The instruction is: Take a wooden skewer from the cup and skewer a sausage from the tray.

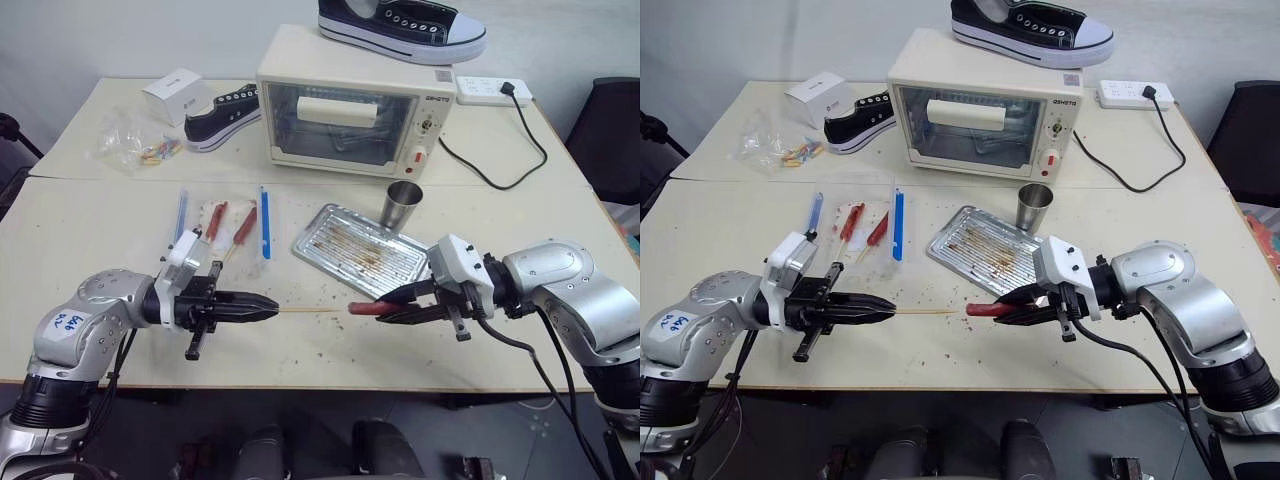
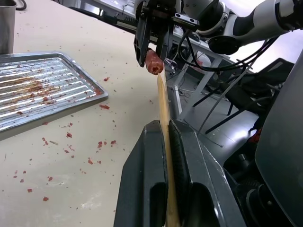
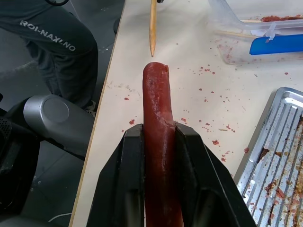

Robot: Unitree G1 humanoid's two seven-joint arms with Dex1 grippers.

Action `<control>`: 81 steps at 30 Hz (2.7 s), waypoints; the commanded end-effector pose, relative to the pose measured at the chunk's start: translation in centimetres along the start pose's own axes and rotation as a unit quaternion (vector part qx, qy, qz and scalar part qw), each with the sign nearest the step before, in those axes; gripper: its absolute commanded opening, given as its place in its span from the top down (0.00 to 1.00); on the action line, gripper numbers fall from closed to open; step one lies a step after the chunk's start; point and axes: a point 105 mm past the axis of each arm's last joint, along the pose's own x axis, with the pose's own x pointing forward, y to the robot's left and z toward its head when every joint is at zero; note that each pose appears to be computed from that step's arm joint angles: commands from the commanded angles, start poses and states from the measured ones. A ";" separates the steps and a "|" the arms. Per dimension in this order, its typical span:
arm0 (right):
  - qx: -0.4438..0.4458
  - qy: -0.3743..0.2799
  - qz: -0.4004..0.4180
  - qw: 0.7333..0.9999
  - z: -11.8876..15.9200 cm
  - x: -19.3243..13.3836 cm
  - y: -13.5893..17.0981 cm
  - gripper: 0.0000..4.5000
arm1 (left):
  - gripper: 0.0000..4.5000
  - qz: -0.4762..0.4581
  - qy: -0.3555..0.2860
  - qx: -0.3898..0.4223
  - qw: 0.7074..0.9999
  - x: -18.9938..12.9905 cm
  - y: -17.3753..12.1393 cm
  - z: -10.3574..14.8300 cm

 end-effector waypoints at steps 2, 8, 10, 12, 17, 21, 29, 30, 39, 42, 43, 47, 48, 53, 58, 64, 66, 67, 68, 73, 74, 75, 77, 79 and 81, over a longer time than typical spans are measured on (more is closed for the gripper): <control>-0.026 -0.010 -0.001 1.000 1.3 -0.1 0.1 0.82 | 1.00 -0.002 -0.004 0.021 1.000 0.2 -0.1 0.6; -0.027 -0.013 0.002 1.000 1.4 0.2 0.2 0.82 | 1.00 -0.007 -0.007 0.021 1.000 0.5 0.0 0.6; -0.027 -0.015 0.004 1.000 1.5 0.3 0.2 0.82 | 1.00 -0.008 -0.007 0.022 1.000 0.6 0.0 0.6; -0.029 -0.018 0.005 0.999 1.6 0.5 0.2 0.82 | 1.00 -0.009 -0.007 0.022 1.000 0.6 0.0 0.6; -0.031 -0.020 0.008 0.999 1.8 0.7 0.2 0.82 | 1.00 -0.012 -0.007 0.023 1.000 0.7 0.1 0.7; -0.032 -0.020 0.011 0.999 1.9 1.0 0.3 0.82 | 1.00 -0.015 -0.007 0.024 1.000 0.8 0.2 0.6; -0.037 -0.020 0.026 0.999 2.5 1.9 0.3 0.82 | 1.00 -0.033 -0.008 0.024 0.999 1.8 0.2 0.6; -0.038 -0.019 0.028 0.999 2.6 2.0 0.3 0.82 | 1.00 -0.034 -0.009 0.023 0.999 1.8 0.3 0.5; -0.039 -0.011 0.039 0.998 3.4 3.7 -0.1 0.82 | 1.00 -0.047 -0.021 0.022 0.998 3.4 0.4 0.3; -0.038 -0.007 0.041 0.998 3.4 4.1 0.0 0.82 | 1.00 -0.047 -0.026 0.020 0.998 3.8 0.3 0.0; -0.037 -0.006 0.040 0.998 3.4 4.2 0.0 0.82 | 1.00 -0.047 -0.028 0.019 0.998 3.9 0.2 -0.1; -0.027 -0.008 0.032 0.999 3.4 4.2 -0.1 0.82 | 1.00 -0.046 -0.032 0.017 0.998 4.2 -0.1 -0.4; -0.026 -0.012 0.030 0.999 3.5 4.2 -0.1 0.82 | 1.00 -0.046 -0.033 0.017 0.998 4.2 -0.1 -0.4; -0.017 -0.021 0.024 0.999 3.7 3.6 0.2 0.72 | 1.00 -0.025 -0.037 0.019 0.999 3.5 0.2 -0.6; -0.031 -0.023 0.008 0.999 4.2 1.7 0.1 0.41 | 1.00 0.010 -0.047 0.028 0.998 2.4 0.7 -0.5; -0.030 -0.061 -0.044 0.997 5.2 -1.9 0.3 0.00 | 1.00 0.074 -0.071 0.033 0.994 0.4 0.4 -0.8; -0.036 -0.091 -0.109 0.989 5.1 -3.6 -0.2 0.00 | 1.00 0.123 -0.094 0.042 0.987 -0.7 0.6 -0.4; -0.043 -0.113 -0.138 0.983 5.2 -4.3 -0.4 0.00 | 1.00 0.147 -0.108 0.045 0.982 -1.2 0.8 -0.2; -0.044 -0.134 -0.173 0.975 5.1 -5.0 -0.6 0.00 | 1.00 0.184 -0.127 0.055 0.973 -2.0 1.1 0.3; -0.005 -0.203 -0.279 0.939 3.1 -7.2 0.2 0.00 | 1.00 0.396 -0.250 0.083 0.880 -7.8 2.9 2.5; -0.007 -0.213 -0.299 0.930 2.7 -7.4 0.3 0.00 | 1.00 0.427 -0.260 0.086 0.862 -8.6 3.1 2.6; -0.013 -0.221 -0.315 0.923 2.5 -7.4 0.6 0.00 | 1.00 0.456 -0.271 0.082 0.844 -9.5 3.3 2.4; -0.023 -0.228 -0.345 0.910 2.1 -7.2 1.0 0.00 | 1.00 0.491 -0.267 0.075 0.826 -10.2 3.8 1.9; -0.030 -0.239 -0.359 0.902 2.1 -6.5 1.4 0.00 | 1.00 0.506 -0.254 0.069 0.822 -9.9 4.4 1.5; -0.037 -0.240 -0.362 0.900 2.0 -5.9 1.8 0.00 | 1.00 0.521 -0.250 0.063 0.813 -9.6 5.2 1.4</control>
